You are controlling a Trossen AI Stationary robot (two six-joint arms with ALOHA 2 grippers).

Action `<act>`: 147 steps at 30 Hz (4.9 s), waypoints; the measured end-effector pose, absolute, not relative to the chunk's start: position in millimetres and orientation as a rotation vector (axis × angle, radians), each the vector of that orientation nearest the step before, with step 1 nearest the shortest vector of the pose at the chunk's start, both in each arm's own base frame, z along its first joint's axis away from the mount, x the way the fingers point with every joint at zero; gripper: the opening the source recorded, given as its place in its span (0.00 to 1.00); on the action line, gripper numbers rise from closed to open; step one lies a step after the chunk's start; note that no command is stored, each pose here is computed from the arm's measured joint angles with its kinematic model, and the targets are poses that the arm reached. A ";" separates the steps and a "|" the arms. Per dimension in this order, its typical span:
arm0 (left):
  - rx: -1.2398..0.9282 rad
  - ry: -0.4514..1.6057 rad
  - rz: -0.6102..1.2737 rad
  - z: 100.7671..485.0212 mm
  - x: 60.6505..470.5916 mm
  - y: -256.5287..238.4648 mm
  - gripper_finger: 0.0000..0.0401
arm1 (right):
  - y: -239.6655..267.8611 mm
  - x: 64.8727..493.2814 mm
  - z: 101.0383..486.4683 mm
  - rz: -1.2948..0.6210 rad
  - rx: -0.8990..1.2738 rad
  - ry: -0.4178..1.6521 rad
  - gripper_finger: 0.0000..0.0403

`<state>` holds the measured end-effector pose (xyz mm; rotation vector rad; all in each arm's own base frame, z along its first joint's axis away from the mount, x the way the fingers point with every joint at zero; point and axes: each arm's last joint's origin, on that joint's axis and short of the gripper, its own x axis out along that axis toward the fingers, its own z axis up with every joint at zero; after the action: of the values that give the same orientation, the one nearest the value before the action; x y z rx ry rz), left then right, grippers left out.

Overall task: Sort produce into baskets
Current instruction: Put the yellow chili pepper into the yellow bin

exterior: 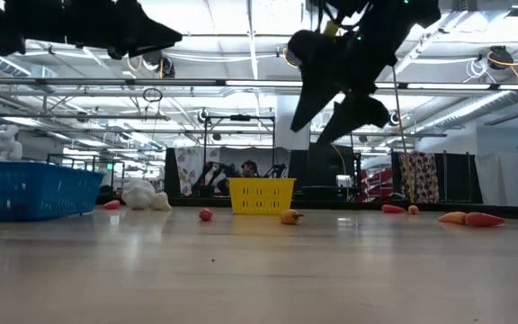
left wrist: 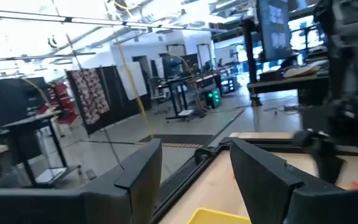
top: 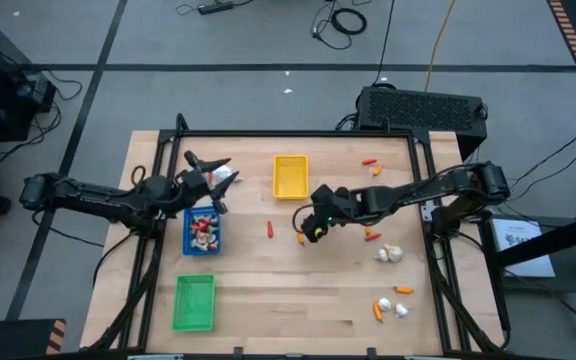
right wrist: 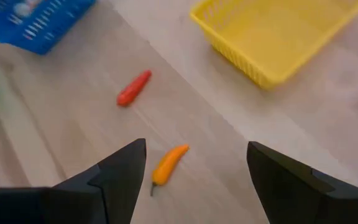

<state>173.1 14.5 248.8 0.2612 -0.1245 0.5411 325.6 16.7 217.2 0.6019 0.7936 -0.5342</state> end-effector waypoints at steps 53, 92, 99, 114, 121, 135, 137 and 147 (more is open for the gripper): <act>0.315 -0.027 0.570 238.7 177.3 31.6 0.49 | 27.4 392.2 211.9 -0.612 0.377 0.945 0.09; 0.349 0.063 0.649 227.4 184.4 42.8 0.49 | -114.8 380.5 222.1 -0.566 0.425 0.950 0.43; 0.350 0.061 0.631 227.2 184.7 42.4 0.49 | -111.7 343.3 252.5 -0.673 0.511 1.051 0.41; 0.327 0.056 0.613 226.6 185.0 41.8 0.49 | -153.7 236.3 221.6 -1.097 0.696 1.220 0.36; 0.328 0.054 0.602 226.6 185.2 41.6 0.49 | -167.6 192.5 195.4 -1.209 0.863 1.160 0.36; 0.327 0.054 0.602 226.6 185.2 41.6 0.49 | -179.0 174.3 164.4 -1.300 0.951 1.019 0.36; 0.327 0.054 0.602 226.6 185.2 41.6 0.49 | -177.7 171.9 160.8 -1.305 0.956 1.026 0.36; 0.325 0.048 0.602 227.0 185.1 41.5 0.49 | -180.3 174.4 153.1 -1.300 0.954 0.917 0.36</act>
<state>185.1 41.5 227.0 0.3253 0.0477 0.6022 174.4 -180.3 153.1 0.9536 0.9172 -1.3000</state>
